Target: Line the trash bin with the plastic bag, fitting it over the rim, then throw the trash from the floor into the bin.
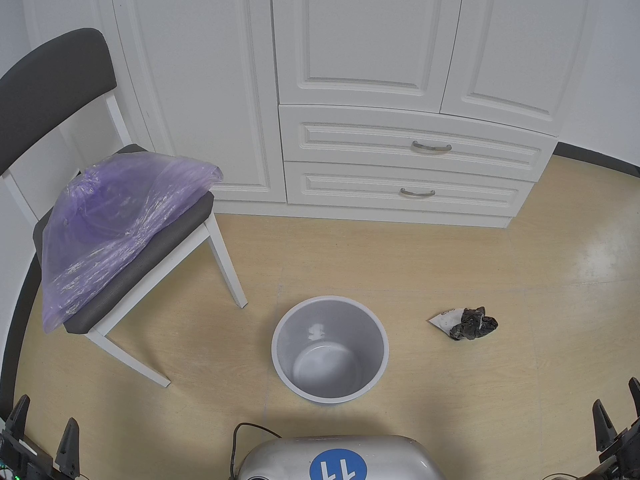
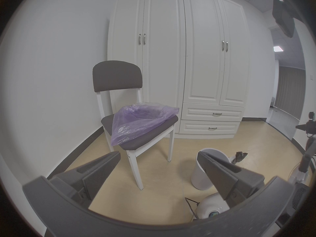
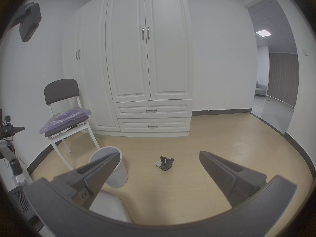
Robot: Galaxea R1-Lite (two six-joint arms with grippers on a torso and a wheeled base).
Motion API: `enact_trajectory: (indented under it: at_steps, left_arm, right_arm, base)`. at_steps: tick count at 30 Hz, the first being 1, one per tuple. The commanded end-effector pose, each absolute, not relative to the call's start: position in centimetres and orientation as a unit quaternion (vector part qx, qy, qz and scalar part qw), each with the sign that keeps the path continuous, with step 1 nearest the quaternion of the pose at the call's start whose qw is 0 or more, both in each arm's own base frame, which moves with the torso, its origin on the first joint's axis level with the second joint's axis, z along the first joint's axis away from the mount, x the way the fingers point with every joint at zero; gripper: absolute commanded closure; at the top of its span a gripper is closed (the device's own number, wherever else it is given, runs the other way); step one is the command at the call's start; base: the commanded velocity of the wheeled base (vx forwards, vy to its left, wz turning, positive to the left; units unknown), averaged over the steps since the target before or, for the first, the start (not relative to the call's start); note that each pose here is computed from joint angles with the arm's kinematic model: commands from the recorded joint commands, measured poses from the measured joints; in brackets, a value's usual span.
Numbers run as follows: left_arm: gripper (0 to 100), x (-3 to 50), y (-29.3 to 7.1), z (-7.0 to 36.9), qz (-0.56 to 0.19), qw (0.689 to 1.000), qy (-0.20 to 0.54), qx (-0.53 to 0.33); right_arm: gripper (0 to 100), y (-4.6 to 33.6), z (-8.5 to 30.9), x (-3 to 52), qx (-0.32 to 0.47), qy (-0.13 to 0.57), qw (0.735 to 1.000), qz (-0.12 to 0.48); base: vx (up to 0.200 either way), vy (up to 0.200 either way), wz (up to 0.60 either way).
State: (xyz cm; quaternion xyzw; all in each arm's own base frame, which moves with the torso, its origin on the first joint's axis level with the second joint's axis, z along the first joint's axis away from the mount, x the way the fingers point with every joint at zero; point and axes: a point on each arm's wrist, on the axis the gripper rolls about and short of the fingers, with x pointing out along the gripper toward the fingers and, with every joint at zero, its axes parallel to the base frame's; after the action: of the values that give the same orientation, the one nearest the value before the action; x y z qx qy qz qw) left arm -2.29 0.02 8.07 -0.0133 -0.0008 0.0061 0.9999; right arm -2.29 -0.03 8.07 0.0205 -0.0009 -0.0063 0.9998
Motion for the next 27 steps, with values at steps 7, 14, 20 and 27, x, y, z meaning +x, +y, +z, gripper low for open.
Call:
enact_trajectory:
  at_steps: [7,14,20,27]
  left_arm:
    - [0,-2.28,-0.12,7.55,-0.021,0.999,-0.001,0.030]
    - [0,-2.28,-0.13,7.58,-0.027,0.999,-0.003,0.041]
    - [0,-2.28,-0.14,7.58,-0.028,0.999,-0.003,0.044]
    - [0,-2.28,-0.14,7.58,-0.028,0.999,-0.003,0.042]
  right_arm:
    - [0,0.01,7.53,-2.28,-0.018,0.001,1.000,0.001]
    - [0,0.04,7.52,-2.28,-0.028,0.001,1.000,0.007]
    - [0,0.04,7.52,-2.28,-0.029,0.001,1.000,0.007]
    - [0,0.04,7.53,-2.28,-0.030,0.001,1.000,0.008]
  base:
    - [0.000,0.000,0.00]
    - [0.000,0.000,0.00]
    - [0.000,0.000,0.00]
    - [0.000,0.000,0.00]
